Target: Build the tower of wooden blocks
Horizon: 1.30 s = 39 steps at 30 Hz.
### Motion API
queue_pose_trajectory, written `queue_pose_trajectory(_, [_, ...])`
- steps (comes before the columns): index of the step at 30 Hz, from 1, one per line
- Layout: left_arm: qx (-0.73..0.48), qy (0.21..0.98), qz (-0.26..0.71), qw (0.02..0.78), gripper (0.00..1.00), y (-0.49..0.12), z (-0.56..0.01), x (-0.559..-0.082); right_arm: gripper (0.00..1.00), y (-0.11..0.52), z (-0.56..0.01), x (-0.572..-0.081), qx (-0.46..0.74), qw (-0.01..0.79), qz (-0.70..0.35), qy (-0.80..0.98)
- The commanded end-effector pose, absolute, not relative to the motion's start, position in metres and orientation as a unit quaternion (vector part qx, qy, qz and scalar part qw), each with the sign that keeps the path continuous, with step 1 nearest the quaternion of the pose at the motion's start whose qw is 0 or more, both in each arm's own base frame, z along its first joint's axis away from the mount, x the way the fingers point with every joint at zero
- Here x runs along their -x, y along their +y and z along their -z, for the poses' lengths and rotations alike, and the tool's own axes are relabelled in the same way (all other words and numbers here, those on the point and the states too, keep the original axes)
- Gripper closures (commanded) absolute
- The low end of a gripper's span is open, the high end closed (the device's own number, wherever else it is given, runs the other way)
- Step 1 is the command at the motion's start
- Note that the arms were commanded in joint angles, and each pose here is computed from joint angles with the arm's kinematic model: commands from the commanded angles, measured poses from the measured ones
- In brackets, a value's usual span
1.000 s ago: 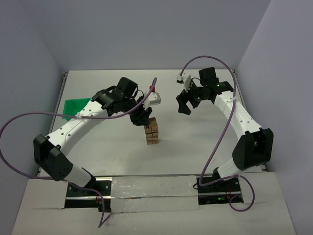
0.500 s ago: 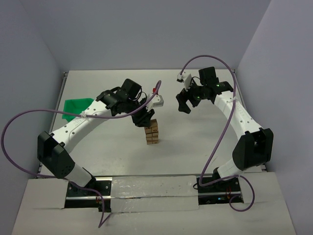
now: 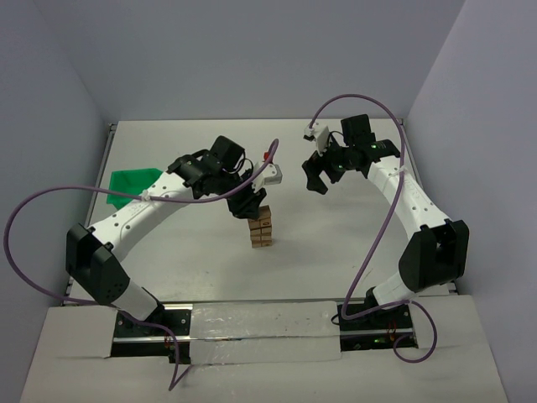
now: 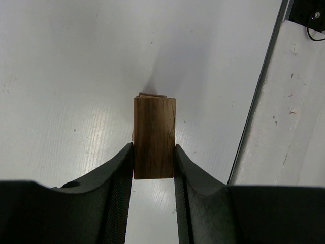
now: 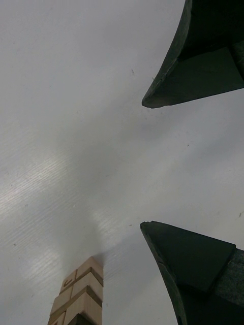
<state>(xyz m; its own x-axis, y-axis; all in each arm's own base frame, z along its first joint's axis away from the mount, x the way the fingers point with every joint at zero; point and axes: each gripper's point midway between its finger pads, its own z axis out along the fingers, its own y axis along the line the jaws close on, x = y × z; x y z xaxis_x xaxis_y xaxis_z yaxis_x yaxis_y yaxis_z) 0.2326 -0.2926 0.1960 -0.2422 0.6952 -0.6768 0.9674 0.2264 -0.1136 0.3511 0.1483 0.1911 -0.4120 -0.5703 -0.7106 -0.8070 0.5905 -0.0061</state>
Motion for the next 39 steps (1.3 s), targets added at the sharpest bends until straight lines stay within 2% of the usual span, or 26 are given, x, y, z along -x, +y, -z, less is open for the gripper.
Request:
queue_pose_trajectory(1, [-0.563, 0.737, 0.277, 0.252, 0.69, -0.298, -0.198, -0.231, 0.00, 0.152, -0.212, -0.356, 0.424, 0.380, -0.161, 0.806])
queue_pose_trajectory(12, [-0.566, 0.737, 0.276, 0.246, 0.67, -0.297, -0.194, -0.230, 0.00, 0.152, -0.211, -0.357, 0.425, 0.379, -0.161, 0.806])
queue_pose_trajectory(25, [-0.572, 0.735, 0.276, 0.238, 0.57, -0.295, -0.191, -0.228, 0.00, 0.151, -0.210, -0.356, 0.425, 0.377, -0.159, 0.808])
queue_pose_trajectory(29, [-0.573, 0.735, 0.274, 0.239, 0.50, -0.295, -0.191, -0.228, 0.00, 0.151, -0.209, -0.355, 0.426, 0.375, -0.158, 0.808])
queue_pose_trajectory(35, [-0.573, 0.731, 0.273, 0.251, 0.18, -0.295, -0.196, -0.230, 0.00, 0.151, -0.209, -0.356, 0.425, 0.375, -0.160, 0.808])
queue_pose_trajectory(39, [-0.580, 0.702, 0.289, 0.294, 0.11, -0.297, -0.230, -0.230, 0.00, 0.154, -0.212, -0.357, 0.422, 0.376, -0.166, 0.808])
